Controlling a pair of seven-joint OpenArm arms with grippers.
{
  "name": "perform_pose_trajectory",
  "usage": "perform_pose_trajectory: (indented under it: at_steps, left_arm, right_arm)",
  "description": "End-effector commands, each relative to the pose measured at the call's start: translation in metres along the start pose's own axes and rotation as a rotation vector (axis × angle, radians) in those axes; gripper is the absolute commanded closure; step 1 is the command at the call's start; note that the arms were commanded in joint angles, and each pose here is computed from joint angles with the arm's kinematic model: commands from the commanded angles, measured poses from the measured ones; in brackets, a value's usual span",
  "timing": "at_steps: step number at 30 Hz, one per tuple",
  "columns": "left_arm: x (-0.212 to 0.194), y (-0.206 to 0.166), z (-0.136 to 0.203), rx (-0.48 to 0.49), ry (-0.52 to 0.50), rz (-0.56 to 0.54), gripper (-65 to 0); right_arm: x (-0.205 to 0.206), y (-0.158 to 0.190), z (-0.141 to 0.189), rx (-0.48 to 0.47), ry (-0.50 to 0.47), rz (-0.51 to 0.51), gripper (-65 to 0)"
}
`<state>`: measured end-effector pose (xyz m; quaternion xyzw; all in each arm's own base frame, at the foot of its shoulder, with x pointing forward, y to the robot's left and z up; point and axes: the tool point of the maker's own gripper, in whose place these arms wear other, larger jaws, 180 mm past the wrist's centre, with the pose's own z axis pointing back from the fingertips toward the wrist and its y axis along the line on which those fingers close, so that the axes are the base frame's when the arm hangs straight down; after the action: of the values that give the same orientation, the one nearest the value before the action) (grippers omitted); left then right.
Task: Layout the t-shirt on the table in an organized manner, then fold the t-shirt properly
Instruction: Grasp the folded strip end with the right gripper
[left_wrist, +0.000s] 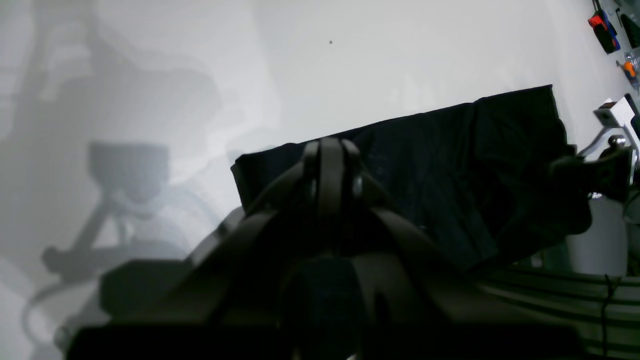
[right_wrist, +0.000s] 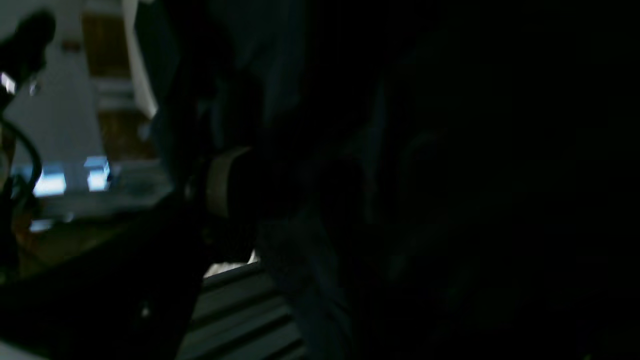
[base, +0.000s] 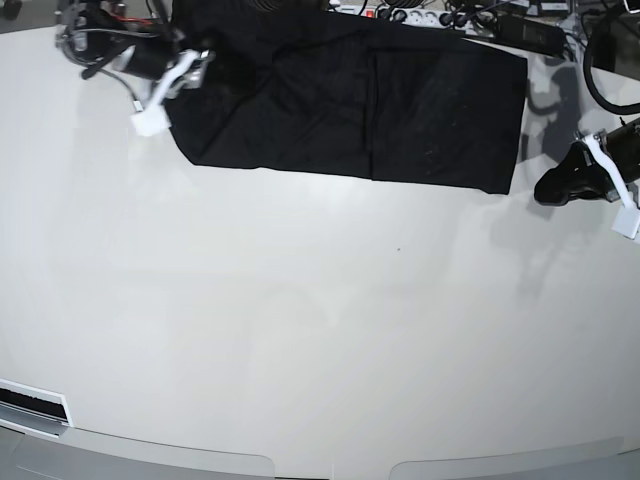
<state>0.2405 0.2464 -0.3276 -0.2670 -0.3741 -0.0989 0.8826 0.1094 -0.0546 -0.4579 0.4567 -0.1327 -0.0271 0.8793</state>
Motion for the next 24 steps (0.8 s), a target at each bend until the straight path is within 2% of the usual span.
perform_pose_trajectory:
  at_steps: [1, 7, 9, 11, 14, 17, 20, 22, 24]
  left_arm:
    - [0.016, -0.001, 0.005, -0.007, -0.042, -0.026, 0.0]
    - [0.015, -0.001, 0.005, -0.007, -0.039, -0.026, 0.0]
    - [0.015, -0.001, 0.005, -0.007, -0.039, -0.026, 0.0]
    - [0.015, -0.001, 0.005, -0.007, -0.039, -0.026, 0.0]
    - [0.015, -0.001, 0.005, -0.007, -0.041, -0.026, 0.0]
    - [0.016, -0.001, 0.005, -0.008, -0.044, -0.026, 0.0]
    - [0.016, -0.001, 0.005, -0.009, -0.044, -0.025, 0.0]
    - [0.016, -0.002, 0.005, -0.009, -0.044, -0.025, 0.0]
    - [0.016, -0.001, 0.005, -0.009, -0.044, -0.025, 0.0]
  right_arm:
    - [-0.004, 0.003, -0.003, -0.002, 0.019, 0.013, -42.1]
    - [0.005, 0.007, -0.018, -0.017, 0.017, 0.051, -41.9]
    - [0.01, 0.01, -0.02, -0.012, 0.01, 0.058, -37.6]
    - [0.014, 0.012, -0.021, -0.003, 0.0, 0.06, -26.1]
    - [0.018, 0.014, -0.022, 0.003, 0.013, 0.074, 0.0]
    - [0.029, 0.017, -0.019, -0.003, 0.042, 0.123, 0.0]
    - [0.043, 0.023, -0.007, -0.032, 0.056, 0.216, 0.0]
    - [0.054, 0.025, 0.008, -0.088, 0.069, 0.31, 0.0]
    - [0.068, 0.02, 0.028, -0.196, 0.08, 0.421, 0.0]
